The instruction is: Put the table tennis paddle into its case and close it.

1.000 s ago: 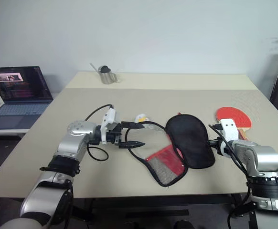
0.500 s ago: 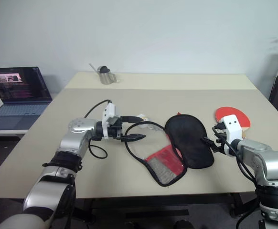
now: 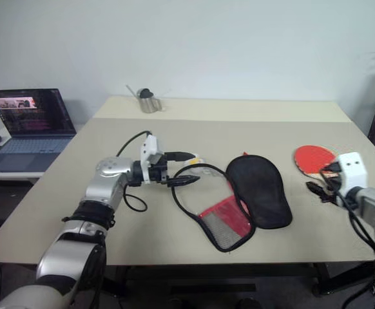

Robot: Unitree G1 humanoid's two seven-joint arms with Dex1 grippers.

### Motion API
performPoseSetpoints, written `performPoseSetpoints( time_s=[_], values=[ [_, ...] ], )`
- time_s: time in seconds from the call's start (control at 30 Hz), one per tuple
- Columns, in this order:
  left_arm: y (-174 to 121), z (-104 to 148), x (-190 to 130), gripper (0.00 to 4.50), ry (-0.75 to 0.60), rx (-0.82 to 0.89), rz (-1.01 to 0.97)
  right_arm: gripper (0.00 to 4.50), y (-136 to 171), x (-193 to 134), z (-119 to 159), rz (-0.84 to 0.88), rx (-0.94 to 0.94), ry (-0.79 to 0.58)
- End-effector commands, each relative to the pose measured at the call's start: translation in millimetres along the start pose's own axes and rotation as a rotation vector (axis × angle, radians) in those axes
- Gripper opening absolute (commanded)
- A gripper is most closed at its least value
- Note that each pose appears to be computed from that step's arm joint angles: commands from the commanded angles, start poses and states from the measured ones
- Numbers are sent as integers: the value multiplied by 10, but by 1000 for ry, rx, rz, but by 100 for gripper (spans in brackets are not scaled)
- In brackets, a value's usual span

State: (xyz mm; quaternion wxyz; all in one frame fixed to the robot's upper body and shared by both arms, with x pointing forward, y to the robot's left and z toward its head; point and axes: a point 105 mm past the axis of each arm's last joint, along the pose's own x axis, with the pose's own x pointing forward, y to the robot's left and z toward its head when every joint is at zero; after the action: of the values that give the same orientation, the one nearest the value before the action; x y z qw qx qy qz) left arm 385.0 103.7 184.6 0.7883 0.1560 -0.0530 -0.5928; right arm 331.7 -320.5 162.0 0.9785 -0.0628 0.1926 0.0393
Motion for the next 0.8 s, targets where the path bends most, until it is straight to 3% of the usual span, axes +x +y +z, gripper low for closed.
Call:
performPoseSetpoints(
  time_s=[0.03, 0.5, 0.8],
  values=[
    [43, 192, 54, 405, -48, 52, -1, 447, -289, -112, 41, -100, -15, -28],
    [-57, 399, 324, 405, -109, 35, -93, 447, -663, 283, -227, -220, 90, -3],
    [-91, 486, 389, 405, -134, 50, -115, 447, -514, 599, -473, -198, 107, 54]
  ],
)
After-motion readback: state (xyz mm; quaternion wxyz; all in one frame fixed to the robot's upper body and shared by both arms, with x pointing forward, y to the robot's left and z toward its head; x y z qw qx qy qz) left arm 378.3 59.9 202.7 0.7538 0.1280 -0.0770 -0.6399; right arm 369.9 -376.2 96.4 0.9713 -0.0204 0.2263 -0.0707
